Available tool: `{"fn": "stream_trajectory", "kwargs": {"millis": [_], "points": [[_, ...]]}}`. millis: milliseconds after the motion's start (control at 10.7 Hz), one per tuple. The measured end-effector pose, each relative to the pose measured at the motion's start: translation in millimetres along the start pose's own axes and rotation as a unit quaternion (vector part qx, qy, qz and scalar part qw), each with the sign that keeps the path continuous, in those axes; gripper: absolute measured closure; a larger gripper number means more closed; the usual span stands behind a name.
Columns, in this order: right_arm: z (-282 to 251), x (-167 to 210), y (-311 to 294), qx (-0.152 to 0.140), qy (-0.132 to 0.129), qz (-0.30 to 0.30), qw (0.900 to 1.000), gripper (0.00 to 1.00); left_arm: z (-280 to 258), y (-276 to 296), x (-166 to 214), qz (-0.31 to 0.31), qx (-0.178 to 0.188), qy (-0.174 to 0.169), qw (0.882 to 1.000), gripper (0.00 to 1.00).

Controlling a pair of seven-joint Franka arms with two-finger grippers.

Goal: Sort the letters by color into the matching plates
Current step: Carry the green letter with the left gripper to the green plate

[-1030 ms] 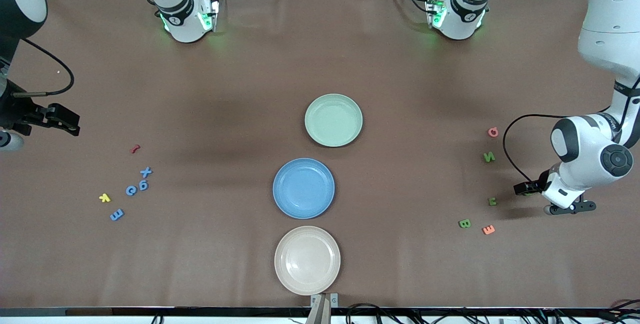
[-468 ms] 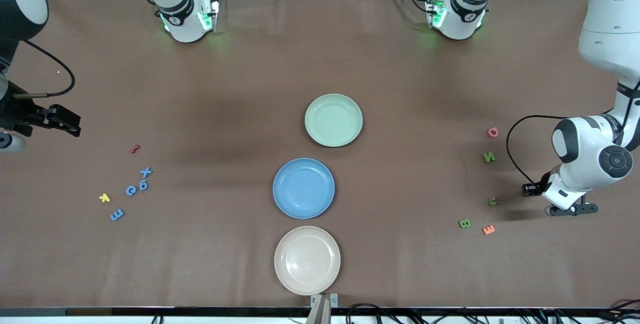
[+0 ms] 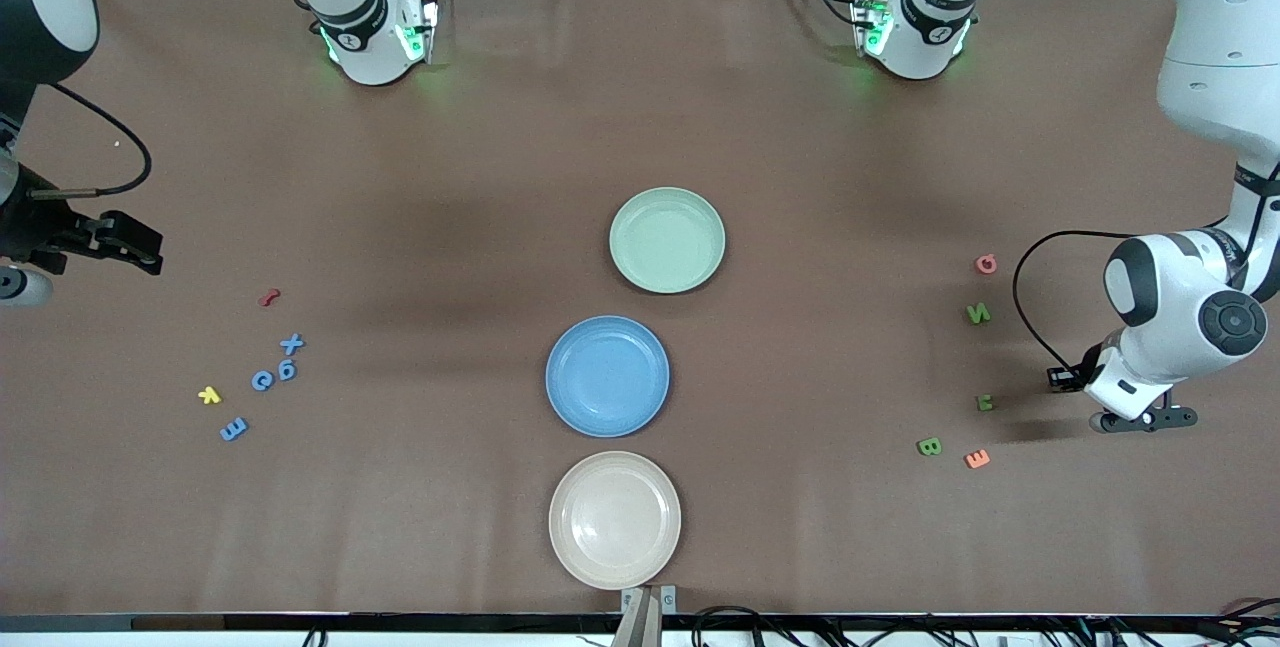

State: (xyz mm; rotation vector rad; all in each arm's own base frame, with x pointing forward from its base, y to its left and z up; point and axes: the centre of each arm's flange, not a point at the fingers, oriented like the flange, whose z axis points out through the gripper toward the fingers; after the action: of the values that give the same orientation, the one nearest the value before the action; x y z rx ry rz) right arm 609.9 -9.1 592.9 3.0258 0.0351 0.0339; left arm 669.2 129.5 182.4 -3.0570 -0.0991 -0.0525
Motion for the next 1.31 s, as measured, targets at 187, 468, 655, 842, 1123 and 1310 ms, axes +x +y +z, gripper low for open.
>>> {"fn": "stream_trajectory", "kwargs": {"millis": [187,468,655,842,1123,1310], "points": [[0.1,0.1,0.0,0.0,0.0,0.0,1.0,0.0,-4.5,5.5,4.1,-0.012,-0.001,0.005,1.0,0.7],[0.1,0.1,0.0,0.0,0.0,0.0,1.0,0.0,-17.0,21.4,13.8,-0.024,-0.001,0.012,1.0,0.7],[1.1,0.4,-0.3,0.0,-0.001,0.0,1.0,0.0,-29.8,35.1,20.2,-0.044,-0.008,0.015,0.999,0.7],[4.9,1.6,-1.0,0.0,-0.004,-0.001,1.0,0.0,-41.2,56.8,24.1,-0.062,-0.019,0.017,0.998,0.7],[6.3,1.9,-1.6,0.0,-0.005,-0.001,1.0,0.0,-58.7,104.9,25.0,-0.093,-0.044,0.01,0.995,0.7],[6.3,1.9,-1.7,0.0,-0.005,-0.001,1.0,0.0,-71.8,140.9,21.2,-0.111,-0.059,-0.004,0.992,0.7]]}}
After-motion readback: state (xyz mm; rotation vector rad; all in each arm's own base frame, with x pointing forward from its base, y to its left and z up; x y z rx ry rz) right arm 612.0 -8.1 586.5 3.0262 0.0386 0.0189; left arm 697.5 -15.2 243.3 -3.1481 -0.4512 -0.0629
